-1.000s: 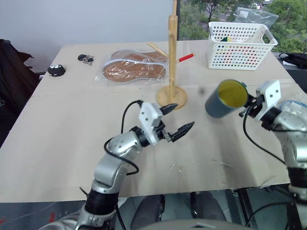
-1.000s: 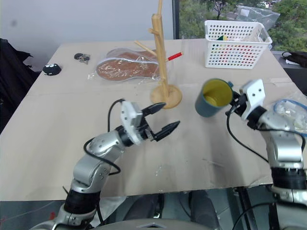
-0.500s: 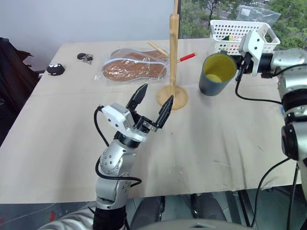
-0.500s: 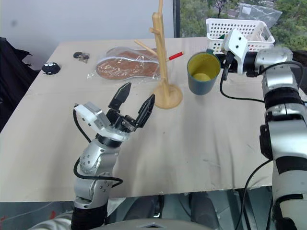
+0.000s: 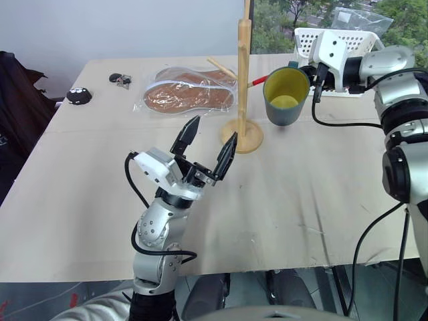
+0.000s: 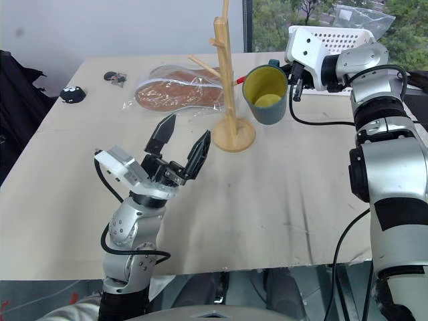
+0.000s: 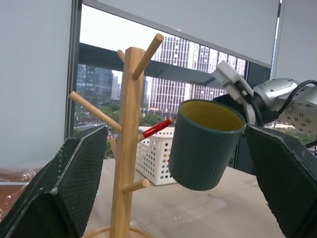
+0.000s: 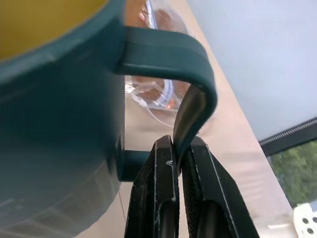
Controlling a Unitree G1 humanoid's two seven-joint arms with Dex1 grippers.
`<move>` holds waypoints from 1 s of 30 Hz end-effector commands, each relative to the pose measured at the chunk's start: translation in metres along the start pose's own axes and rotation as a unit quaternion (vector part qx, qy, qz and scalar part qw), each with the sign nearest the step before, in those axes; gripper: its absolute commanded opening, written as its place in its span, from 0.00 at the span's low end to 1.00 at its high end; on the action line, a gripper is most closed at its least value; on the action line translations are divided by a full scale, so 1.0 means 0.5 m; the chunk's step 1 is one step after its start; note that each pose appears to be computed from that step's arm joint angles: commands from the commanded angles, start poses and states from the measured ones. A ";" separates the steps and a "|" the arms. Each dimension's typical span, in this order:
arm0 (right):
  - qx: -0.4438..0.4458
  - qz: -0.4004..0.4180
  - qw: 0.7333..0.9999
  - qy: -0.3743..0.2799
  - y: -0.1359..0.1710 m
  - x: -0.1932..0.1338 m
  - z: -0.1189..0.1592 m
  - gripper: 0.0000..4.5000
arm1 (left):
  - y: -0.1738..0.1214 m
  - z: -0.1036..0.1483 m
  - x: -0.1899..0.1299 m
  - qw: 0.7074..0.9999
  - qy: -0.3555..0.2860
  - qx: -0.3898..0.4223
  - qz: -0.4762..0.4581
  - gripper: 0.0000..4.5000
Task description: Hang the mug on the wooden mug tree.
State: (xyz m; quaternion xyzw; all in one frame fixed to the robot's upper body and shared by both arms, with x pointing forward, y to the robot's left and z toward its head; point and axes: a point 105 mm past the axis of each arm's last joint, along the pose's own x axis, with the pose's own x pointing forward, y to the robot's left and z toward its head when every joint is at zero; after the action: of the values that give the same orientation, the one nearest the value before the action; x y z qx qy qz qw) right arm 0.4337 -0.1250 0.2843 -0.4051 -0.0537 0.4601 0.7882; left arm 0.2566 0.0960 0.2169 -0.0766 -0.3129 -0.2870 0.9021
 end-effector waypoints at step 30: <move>0.064 -0.033 0.997 0.000 -0.031 -0.090 -0.036 0.99 | -0.003 -0.010 -0.008 0.999 0.031 0.012 0.002 1.00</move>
State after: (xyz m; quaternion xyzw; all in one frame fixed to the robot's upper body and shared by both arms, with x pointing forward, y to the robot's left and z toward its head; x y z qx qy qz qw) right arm 0.4341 -0.1566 0.2993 -0.3823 -0.0365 0.4245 0.8200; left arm 0.2628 0.0934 0.2061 -0.0603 -0.2822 -0.2778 0.9163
